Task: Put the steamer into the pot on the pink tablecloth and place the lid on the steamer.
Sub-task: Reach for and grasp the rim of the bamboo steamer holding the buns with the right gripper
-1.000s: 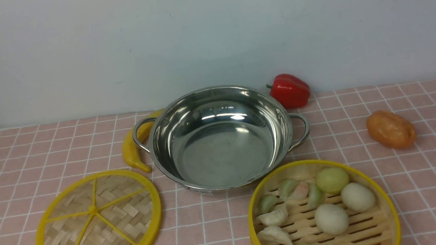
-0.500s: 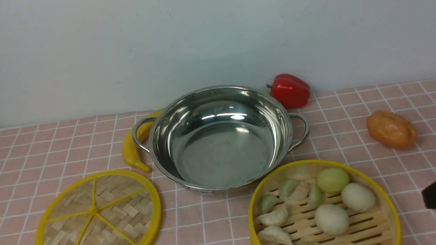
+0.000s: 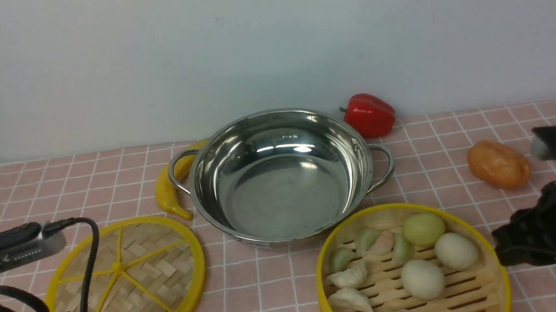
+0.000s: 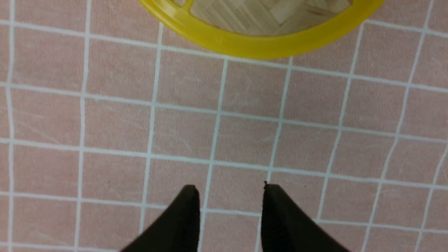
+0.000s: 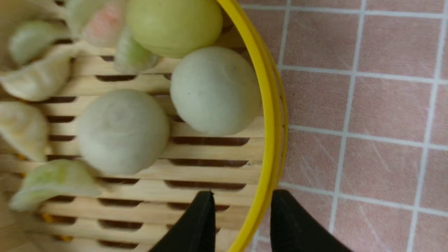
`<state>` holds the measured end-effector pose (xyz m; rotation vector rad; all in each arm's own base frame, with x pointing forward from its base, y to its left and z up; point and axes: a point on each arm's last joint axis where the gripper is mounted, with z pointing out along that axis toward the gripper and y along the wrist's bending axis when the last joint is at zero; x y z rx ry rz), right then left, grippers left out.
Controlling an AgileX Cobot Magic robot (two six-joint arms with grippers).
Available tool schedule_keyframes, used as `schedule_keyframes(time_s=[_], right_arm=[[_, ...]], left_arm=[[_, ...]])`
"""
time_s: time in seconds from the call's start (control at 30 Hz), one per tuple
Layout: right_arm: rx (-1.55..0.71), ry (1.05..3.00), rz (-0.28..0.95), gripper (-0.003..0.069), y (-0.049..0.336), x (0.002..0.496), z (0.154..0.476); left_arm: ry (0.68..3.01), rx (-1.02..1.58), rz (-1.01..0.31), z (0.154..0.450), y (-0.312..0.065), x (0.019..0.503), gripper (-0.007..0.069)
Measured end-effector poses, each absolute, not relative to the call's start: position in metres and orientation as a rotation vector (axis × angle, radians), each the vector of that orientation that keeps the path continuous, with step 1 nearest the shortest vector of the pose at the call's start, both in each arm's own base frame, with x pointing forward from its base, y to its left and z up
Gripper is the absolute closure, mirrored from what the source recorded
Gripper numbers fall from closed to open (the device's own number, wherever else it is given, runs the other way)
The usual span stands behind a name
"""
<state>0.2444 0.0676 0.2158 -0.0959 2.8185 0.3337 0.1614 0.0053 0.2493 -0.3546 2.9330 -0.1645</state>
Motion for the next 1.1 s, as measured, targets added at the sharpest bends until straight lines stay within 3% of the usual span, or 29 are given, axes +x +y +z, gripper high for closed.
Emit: schedule_keyframes(time_s=[0.2,0.47,0.53,0.73,1.1], right_arm=[[-0.022,2.895,0.202,0.0416,0.072,0.255,0.187],[0.012,2.902,0.183,0.0419,0.074,0.266,0.168],[0.018,2.902,0.184,0.0443,0.075,0.269,0.163],[-0.025,2.908,0.157,0.0602,0.075,0.271,0.158],[-0.113,2.956,-0.034,0.0603,0.063,0.263,0.166]], left_arm=[[2.901,-0.301,-0.156,0.25,0.006,0.166,0.0382],[2.889,-0.289,-0.155,0.25,0.006,0.167,0.0382],[2.887,-0.289,-0.155,0.25,0.006,0.167,0.0382],[2.886,-0.285,-0.154,0.25,0.006,0.167,0.0382],[2.885,-0.277,-0.154,0.25,0.006,0.167,0.0382]])
